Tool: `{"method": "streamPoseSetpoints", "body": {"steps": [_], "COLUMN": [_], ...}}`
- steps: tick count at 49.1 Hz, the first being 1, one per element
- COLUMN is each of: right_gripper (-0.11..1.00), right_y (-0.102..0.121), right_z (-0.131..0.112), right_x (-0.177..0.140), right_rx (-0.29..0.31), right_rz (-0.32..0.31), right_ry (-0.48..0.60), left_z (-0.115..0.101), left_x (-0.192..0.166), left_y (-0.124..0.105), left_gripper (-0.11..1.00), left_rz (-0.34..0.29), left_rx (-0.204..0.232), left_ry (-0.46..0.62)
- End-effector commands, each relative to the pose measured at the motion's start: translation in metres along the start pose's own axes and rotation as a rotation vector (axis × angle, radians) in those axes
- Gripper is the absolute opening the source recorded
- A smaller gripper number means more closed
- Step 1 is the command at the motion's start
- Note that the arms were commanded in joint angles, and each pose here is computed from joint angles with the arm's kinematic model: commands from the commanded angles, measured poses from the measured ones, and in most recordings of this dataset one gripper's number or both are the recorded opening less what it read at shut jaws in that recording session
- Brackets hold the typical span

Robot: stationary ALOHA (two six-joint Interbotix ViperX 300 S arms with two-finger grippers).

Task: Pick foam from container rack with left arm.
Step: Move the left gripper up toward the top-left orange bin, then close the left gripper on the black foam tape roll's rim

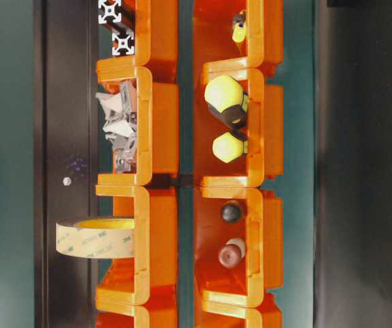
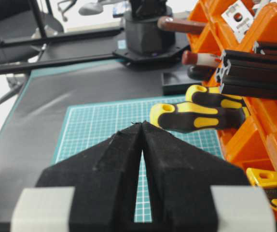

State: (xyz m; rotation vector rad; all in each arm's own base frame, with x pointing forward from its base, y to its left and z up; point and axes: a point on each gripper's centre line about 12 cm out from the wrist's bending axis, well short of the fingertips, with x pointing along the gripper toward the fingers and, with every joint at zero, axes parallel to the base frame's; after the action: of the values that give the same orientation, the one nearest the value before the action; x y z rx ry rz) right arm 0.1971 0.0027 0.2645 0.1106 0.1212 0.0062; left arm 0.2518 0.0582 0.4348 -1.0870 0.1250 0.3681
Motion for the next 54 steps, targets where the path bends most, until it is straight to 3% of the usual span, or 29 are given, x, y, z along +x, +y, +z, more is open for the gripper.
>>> {"method": "streamPoseSetpoints", "body": {"steps": [1, 7, 15, 20, 35, 54], "right_gripper": [0.00, 0.00, 0.00, 0.00, 0.00, 0.00], "right_y": [0.003, 0.004, 0.007, 0.007, 0.013, 0.021], "right_z": [0.007, 0.008, 0.007, 0.009, 0.009, 0.007], "right_x": [0.001, 0.001, 0.002, 0.002, 0.001, 0.001], "right_rx": [0.001, -0.002, -0.005, -0.004, -0.009, -0.014], "right_rz": [0.012, 0.021, 0.032, 0.035, 0.062, 0.103], "right_ry": [-0.028, -0.030, -0.033, -0.044, -0.046, -0.035], "left_z": [0.007, 0.009, 0.007, 0.006, 0.012, 0.015], "left_x": [-0.004, -0.001, 0.009, 0.021, 0.050, 0.078], "left_y": [-0.010, -0.009, -0.004, -0.001, 0.000, 0.009], "left_gripper": [0.03, 0.20, 0.69, 0.89, 0.89, 0.89], "left_rz": [-0.029, -0.020, 0.035, 0.079, 0.136, 0.197], "left_rx": [0.002, -0.006, -0.012, -0.013, -0.044, -0.051], "left_ry": [-0.023, -0.027, -0.003, 0.019, 0.026, 0.038]}}
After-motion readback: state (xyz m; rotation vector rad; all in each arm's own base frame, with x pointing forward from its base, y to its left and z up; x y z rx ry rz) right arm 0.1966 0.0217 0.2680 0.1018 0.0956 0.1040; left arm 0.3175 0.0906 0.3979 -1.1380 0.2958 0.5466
